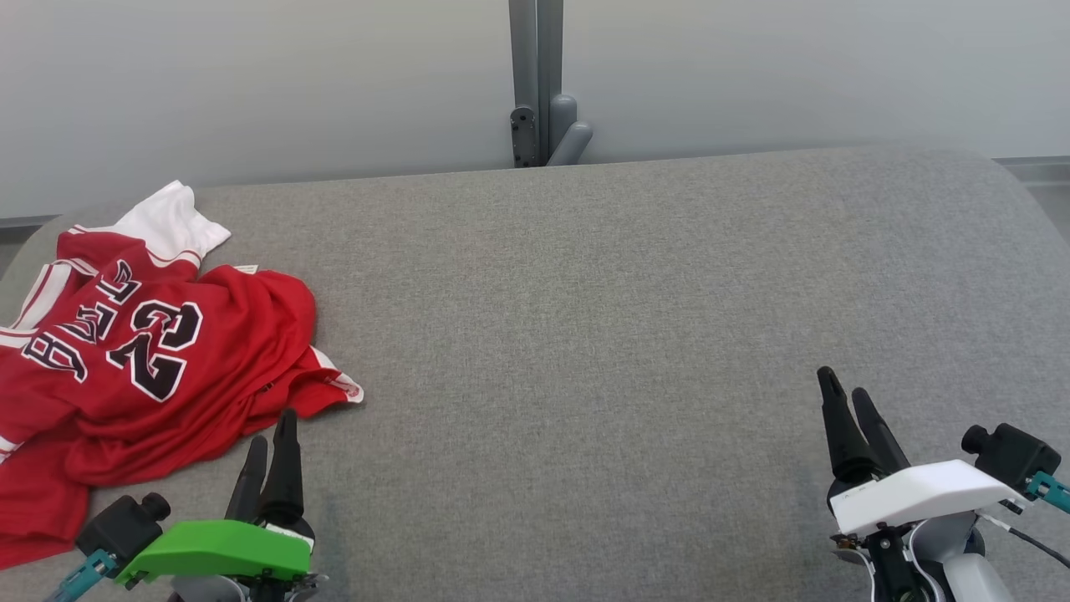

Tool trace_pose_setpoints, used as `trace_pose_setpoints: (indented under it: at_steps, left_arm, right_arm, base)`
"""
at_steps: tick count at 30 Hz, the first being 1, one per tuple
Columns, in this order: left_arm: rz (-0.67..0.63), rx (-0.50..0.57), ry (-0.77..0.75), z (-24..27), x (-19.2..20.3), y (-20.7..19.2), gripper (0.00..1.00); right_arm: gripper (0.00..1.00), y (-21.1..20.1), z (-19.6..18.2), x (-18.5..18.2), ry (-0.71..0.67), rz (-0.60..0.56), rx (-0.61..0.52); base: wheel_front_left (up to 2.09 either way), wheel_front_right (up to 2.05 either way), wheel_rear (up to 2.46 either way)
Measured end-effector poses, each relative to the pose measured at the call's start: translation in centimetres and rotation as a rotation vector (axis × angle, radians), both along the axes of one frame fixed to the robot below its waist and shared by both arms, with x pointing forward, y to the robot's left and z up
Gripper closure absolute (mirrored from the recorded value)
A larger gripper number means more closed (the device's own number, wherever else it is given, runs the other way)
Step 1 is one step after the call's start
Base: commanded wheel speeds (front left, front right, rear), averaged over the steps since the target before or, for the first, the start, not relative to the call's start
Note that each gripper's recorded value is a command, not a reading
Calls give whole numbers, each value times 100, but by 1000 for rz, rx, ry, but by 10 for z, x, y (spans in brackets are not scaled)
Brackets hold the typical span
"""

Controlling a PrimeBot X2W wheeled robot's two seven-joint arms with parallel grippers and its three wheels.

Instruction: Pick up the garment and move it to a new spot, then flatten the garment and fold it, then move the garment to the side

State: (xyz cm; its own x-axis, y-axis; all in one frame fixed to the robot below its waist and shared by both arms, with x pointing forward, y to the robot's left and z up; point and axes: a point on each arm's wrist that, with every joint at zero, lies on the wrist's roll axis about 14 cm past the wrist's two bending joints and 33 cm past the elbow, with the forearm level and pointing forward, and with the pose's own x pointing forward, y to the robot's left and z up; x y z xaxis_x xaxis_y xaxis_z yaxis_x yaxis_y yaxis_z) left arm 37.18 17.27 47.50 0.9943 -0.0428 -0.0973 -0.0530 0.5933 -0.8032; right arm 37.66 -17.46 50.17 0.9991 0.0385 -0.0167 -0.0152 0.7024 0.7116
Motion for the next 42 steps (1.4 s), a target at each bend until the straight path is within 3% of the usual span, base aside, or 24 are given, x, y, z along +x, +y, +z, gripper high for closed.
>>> trace_pose_setpoints:
  at_steps: [18, 42]
  left_arm:
    - [-51, 256, -41, 2, -4, -7, 0]
    - [-80, 500, -99, 7, -8, -9, 0]
  right_arm:
    - [0, 10, 4, -4, -44, 33, -248]
    - [0, 18, 13, -8, -121, 56, -517]
  base:
    - [0, 0, 0]
    - [0, 0, 0]
